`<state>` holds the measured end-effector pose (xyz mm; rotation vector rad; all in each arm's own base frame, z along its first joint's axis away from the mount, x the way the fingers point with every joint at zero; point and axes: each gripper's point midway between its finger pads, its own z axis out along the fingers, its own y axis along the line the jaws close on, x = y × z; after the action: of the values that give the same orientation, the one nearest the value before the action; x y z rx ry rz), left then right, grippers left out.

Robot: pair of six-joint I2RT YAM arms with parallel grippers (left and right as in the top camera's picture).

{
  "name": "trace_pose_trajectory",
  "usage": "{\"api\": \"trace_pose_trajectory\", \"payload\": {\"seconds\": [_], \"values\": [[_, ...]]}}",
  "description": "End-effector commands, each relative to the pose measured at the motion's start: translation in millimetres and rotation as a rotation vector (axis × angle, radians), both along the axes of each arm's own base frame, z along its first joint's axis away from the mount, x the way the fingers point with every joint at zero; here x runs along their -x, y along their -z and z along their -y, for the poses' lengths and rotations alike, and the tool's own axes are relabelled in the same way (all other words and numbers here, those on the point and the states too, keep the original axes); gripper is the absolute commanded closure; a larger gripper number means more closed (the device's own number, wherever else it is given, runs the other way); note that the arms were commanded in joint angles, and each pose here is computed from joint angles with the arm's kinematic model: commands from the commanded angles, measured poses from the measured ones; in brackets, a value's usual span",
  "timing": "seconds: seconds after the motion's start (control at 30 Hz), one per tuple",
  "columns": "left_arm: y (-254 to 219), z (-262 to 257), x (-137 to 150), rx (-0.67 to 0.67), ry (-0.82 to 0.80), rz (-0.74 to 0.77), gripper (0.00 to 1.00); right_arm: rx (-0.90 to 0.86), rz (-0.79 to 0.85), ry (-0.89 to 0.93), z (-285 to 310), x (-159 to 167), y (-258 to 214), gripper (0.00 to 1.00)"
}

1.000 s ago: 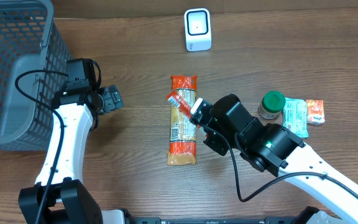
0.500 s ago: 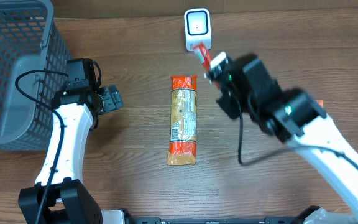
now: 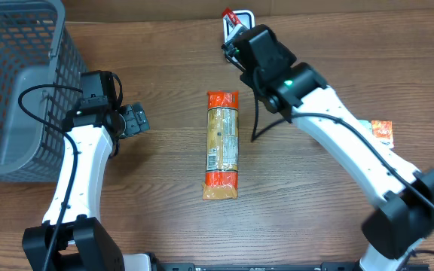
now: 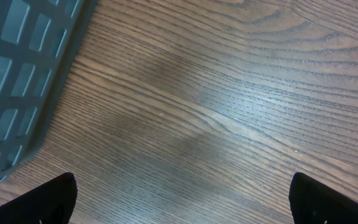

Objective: Scan the item barcode
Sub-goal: 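Hold the red strip in front of the white scanner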

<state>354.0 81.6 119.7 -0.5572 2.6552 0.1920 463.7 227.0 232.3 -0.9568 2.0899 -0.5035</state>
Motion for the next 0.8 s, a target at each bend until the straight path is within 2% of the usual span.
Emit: {"api": "trace_pose_trajectory", "payload": {"seconds": [0.0, 0.13, 0.23, 0.4, 0.63, 0.77], "values": [[-10.9, 1.4, -4.0, -0.012, 0.025, 0.027, 0.0, 0.21, 0.092, 0.073, 18.4, -29.1, 5.3, 0.96], [-10.9, 1.4, -4.0, -0.012, 0.025, 0.027, 0.0, 0.323, 0.159, 0.148, 23.7, -53.0, 24.5, 0.96], [-10.9, 1.4, -4.0, -0.012, 0.025, 0.027, 0.0, 0.389, 0.162, 0.138, 16.8, -69.9, 58.8, 0.96], [-10.9, 1.4, -4.0, -0.012, 0.025, 0.027, 0.0, 0.414, 0.177, 0.121, 7.9, -85.4, 90.4, 0.96], [-10.9, 1.4, -4.1, -0.012, 0.025, 0.027, 0.0, 0.377, 0.248, 0.131, 0.7, -104.6, 105.8, 0.96], [-10.9, 1.4, -4.0, -0.012, 0.025, 0.027, 0.0, 0.437, 0.228, 0.1, 4.8, -109.3, 117.4, 0.96]]}}
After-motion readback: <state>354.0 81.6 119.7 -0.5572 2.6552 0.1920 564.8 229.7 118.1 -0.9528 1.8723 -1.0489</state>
